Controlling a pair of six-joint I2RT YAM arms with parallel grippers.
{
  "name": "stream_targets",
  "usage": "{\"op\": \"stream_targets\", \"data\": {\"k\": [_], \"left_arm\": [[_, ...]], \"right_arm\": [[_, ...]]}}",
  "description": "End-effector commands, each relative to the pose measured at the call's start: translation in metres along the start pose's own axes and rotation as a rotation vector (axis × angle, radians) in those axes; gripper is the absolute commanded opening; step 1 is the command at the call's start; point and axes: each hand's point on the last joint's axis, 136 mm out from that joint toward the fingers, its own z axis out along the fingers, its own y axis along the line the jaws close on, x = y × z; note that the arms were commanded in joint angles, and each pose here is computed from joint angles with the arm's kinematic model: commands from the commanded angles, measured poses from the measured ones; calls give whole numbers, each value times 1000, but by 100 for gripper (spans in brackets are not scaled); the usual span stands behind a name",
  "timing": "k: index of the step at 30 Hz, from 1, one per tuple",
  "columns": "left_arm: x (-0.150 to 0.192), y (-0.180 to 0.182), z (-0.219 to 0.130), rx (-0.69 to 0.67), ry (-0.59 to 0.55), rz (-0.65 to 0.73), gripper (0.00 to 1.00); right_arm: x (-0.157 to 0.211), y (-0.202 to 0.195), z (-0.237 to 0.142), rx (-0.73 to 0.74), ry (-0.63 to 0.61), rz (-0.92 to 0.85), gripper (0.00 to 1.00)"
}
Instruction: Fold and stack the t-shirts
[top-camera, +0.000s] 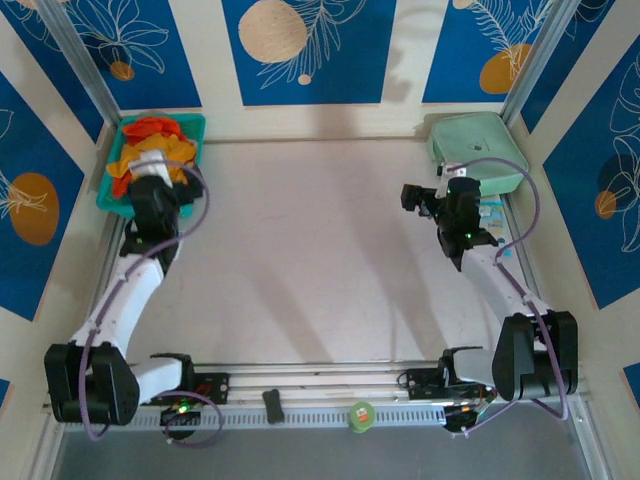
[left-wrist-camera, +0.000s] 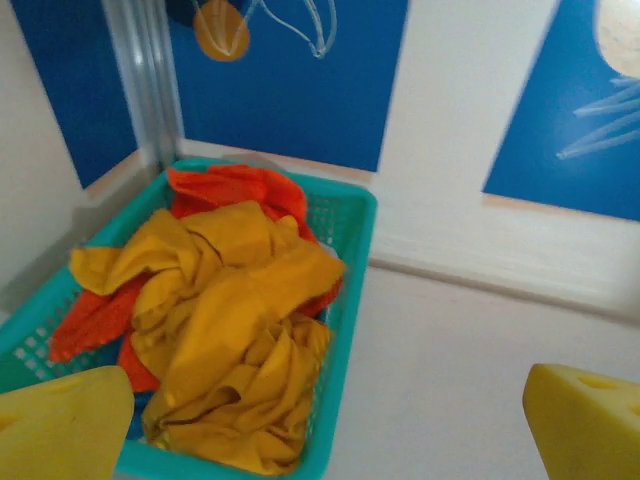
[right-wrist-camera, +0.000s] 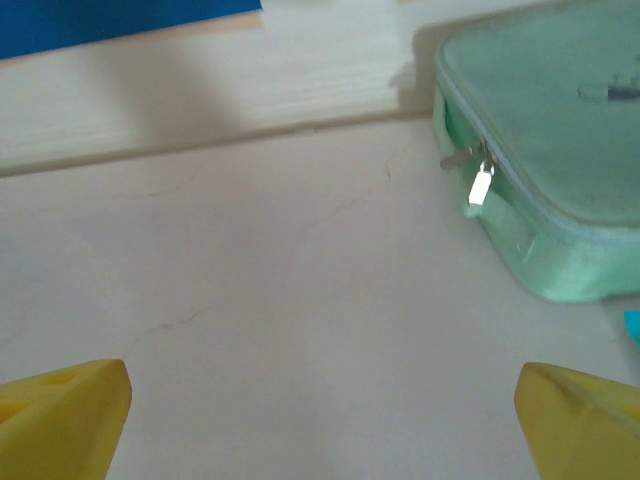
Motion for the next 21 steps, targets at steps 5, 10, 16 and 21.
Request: {"op": "stream_targets", "data": {"k": [5,10,16,21], "left_arm": [[59,41,61,-158,461,-47,100],[63,52,109,-138,525,-67,93],[90,52,159,-106,614,-37,84],[116,61,190,-144,662,-15,81]], "right_arm": [[50,3,1,17,329,69,98],[51,12,2,-23,345,67,96],[59,14,7,-25,377,52,94],[66,12,12,-14,412,39,91]]}}
